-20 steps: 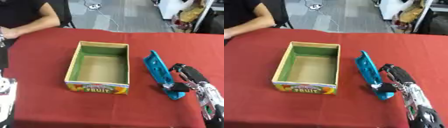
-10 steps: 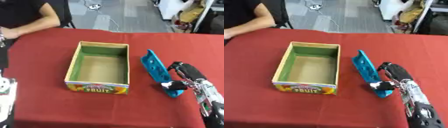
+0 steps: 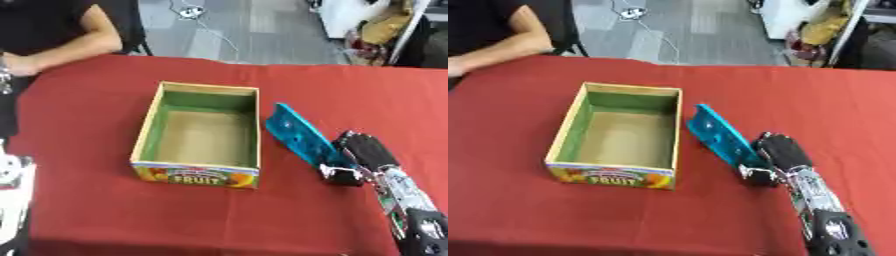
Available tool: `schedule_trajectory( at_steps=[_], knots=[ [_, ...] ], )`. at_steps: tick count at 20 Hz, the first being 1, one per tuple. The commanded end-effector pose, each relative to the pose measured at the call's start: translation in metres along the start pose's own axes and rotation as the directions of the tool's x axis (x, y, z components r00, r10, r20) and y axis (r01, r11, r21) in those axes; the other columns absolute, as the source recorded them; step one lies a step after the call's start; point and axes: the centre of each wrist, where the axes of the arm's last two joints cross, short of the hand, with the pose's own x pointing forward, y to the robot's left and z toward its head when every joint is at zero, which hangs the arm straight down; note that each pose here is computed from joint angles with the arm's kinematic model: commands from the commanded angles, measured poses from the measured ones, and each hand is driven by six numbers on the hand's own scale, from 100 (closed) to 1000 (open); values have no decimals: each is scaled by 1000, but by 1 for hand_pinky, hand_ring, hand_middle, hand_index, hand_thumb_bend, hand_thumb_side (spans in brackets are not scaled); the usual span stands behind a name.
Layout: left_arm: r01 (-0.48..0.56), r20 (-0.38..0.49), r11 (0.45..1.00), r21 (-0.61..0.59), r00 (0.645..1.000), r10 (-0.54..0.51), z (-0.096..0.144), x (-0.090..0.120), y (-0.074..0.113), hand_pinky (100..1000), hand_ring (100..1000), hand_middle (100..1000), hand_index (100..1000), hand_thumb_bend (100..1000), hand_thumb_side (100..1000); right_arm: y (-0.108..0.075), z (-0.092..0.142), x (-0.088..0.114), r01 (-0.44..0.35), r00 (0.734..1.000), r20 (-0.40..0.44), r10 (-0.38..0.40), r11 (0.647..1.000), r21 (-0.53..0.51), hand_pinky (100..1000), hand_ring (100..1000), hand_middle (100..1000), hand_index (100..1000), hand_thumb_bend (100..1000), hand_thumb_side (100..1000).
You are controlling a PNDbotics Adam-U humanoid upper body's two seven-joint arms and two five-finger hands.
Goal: Pick up objects on the table and place them in the box.
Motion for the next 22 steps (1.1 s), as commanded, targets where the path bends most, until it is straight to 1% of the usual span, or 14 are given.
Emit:
schedule_trajectory(
  at_steps=[1,4,6,8,13,16,20,22],
  knots=[
    [-3,32,1000,4,999,3,-7,6,3,501,672,776,769,100,951,-6,-4,-3,-20,1000,1,20,999,-42,100,100,289,389,100,467],
    [-2,32,1000,4,999,1,-7,5,3,501,672,776,769,100,951,-6,-3,-4,-18,1000,1,18,998,-57,100,100,285,375,100,513],
    [-1,32,1000,4,999,1,-7,5,3,501,672,776,769,100,951,-7,-3,-5,-12,1000,-5,12,997,-78,100,100,259,353,100,592],
    [-1,31,1000,4,1000,1,-7,5,3,501,672,776,769,100,952,-8,-3,-6,-5,1000,-13,4,995,-102,100,100,228,318,100,603],
    [-1,31,1000,4,1000,1,-7,5,3,501,672,776,769,100,951,-10,-2,-9,8,999,-33,-13,990,-139,100,100,164,261,100,555],
    [-1,31,1000,5,1000,1,-7,5,3,501,672,776,769,100,951,-15,-1,-12,20,998,-50,-29,985,-169,100,100,130,240,100,529],
    [1,30,1000,7,1000,-1,-7,5,3,501,672,776,768,100,951,-37,2,-18,49,994,-81,-72,963,-264,100,100,112,233,100,509],
    [2,29,1000,7,1000,-3,-7,5,4,501,672,776,768,100,951,-55,4,-21,67,990,-97,-106,937,-343,100,100,100,232,100,458]
  ],
)
